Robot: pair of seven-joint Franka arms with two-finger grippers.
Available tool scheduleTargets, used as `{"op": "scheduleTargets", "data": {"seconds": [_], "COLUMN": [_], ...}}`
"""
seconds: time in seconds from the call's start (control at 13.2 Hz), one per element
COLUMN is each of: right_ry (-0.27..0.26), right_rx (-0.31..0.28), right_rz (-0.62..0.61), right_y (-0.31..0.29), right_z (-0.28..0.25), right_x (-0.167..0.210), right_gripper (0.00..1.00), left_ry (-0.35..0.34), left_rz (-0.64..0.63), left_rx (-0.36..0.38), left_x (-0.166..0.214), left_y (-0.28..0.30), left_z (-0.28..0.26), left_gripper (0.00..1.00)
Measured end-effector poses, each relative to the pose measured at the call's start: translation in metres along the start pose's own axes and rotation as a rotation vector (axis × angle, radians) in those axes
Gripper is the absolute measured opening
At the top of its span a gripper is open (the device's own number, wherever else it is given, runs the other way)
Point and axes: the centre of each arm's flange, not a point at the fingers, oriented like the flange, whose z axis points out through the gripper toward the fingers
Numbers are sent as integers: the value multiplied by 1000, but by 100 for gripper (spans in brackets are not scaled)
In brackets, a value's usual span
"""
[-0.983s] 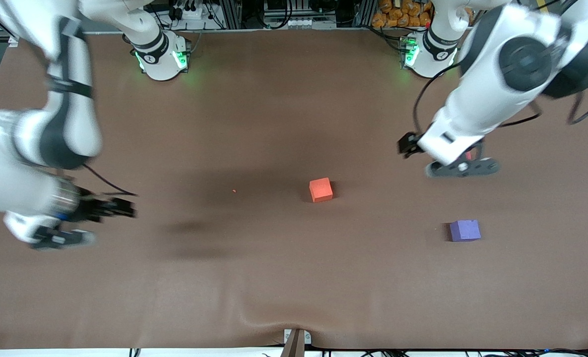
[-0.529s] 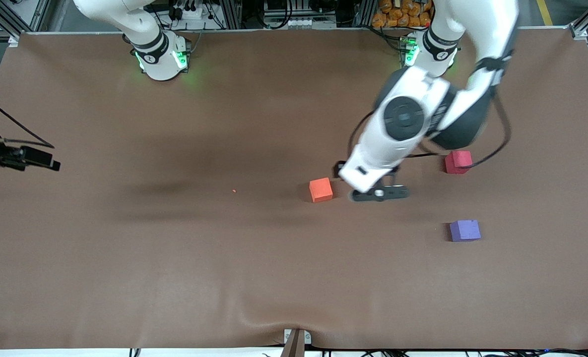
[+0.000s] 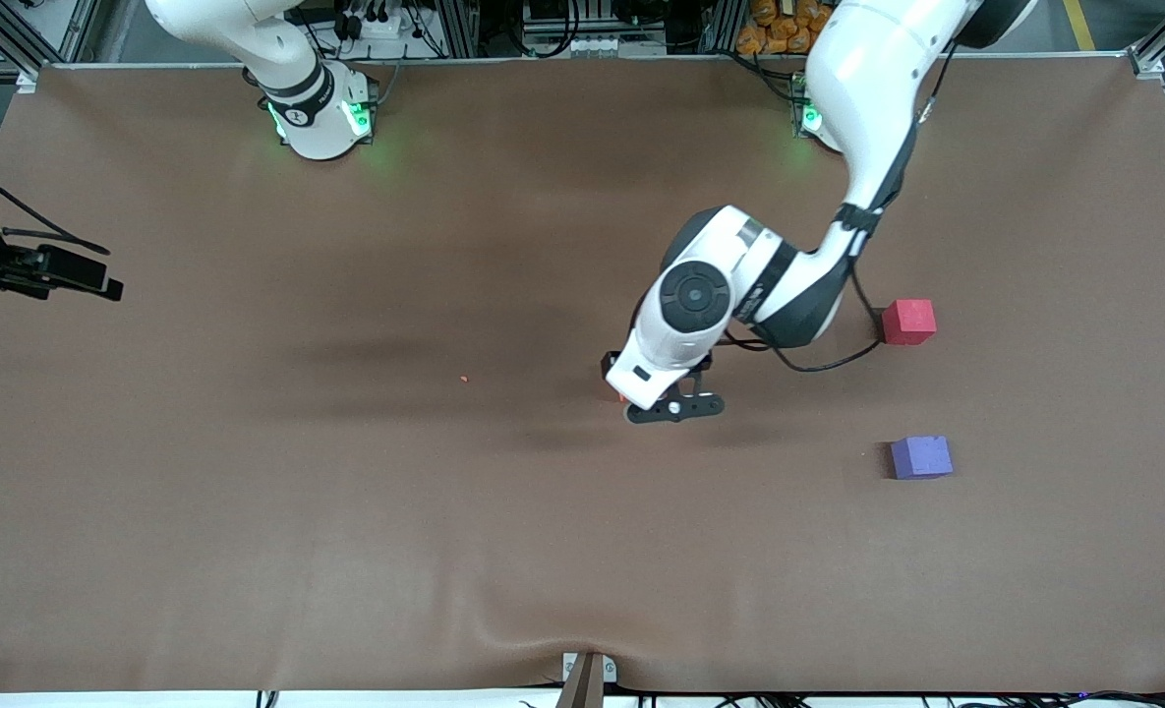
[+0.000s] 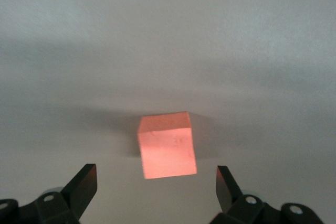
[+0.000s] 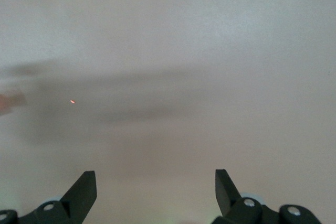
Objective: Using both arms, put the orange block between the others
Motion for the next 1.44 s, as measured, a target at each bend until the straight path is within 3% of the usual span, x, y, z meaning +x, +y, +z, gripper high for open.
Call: {"op": "scheduleTargets", "data": {"seconds": [0.38, 0.61, 1.21, 1.44], "right_ry": [25, 39, 6, 20], "right_rx": [-11, -53, -80, -127], "right_rz": [19, 20, 42, 25], "right_y": [14, 1, 12, 10], "right_z": [-31, -51, -38, -40], "right_x": [-23, -47, -63, -61], "right_gripper": [100, 100, 100, 100], "left_ry": [-14, -5, -12, -7], "left_rz": [-4, 3, -95, -154], "left_rx": [25, 58, 61, 54], "left_x": [-8, -5, -4, -4], "left_y": [11, 5, 5, 7], "left_z": [32, 44, 70, 79], "left_gripper": [100, 100, 100, 100]}}
